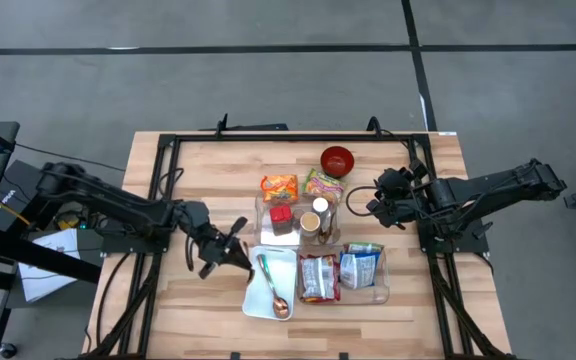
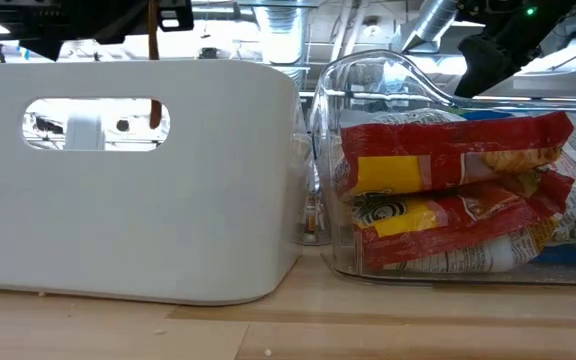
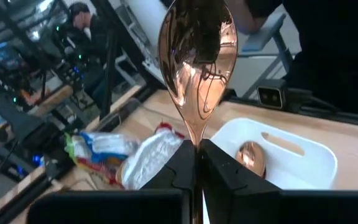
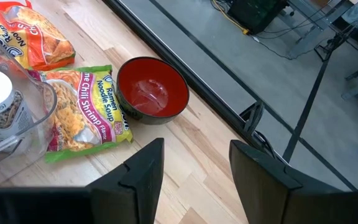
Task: Pick & Place Food Item
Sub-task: Put the gold spoon into the white bin
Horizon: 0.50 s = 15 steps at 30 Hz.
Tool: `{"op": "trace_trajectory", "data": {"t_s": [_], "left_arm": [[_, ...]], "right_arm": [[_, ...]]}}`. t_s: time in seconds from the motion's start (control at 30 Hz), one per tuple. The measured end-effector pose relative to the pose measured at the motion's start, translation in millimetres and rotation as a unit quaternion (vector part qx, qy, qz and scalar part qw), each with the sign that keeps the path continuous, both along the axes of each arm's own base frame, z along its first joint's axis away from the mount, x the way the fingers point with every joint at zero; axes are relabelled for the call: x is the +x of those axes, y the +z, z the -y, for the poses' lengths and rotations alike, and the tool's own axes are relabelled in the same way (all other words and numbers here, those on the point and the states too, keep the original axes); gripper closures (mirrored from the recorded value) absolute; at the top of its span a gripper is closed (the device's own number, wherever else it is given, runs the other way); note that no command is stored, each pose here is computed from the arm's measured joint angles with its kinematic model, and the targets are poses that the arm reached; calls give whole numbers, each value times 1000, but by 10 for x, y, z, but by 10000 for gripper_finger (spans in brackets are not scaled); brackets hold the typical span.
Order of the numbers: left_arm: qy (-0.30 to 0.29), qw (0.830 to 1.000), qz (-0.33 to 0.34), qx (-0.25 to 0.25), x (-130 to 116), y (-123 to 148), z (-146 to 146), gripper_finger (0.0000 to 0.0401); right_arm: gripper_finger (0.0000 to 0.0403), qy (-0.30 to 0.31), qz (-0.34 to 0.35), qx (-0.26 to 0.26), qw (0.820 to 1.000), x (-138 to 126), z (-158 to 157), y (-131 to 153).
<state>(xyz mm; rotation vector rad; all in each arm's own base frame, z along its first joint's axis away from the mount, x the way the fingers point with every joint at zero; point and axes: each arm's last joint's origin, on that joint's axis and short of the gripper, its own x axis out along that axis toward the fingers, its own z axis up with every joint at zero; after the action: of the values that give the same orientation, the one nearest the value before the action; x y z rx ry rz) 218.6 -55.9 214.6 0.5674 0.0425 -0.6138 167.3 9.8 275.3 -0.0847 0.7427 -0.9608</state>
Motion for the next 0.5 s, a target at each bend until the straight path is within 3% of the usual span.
{"op": "trace_trajectory", "data": {"t_s": [0.27, 0.5], "left_arm": [[-18, 1000, 14, 0, 222, 38, 112, 395], [-74, 995, 20, 66, 433, 62, 390, 395]], "right_arm": [[227, 0, 0, 0, 1000, 0, 0, 0], [227, 0, -4, -1, 1000, -6, 1, -1]]}}
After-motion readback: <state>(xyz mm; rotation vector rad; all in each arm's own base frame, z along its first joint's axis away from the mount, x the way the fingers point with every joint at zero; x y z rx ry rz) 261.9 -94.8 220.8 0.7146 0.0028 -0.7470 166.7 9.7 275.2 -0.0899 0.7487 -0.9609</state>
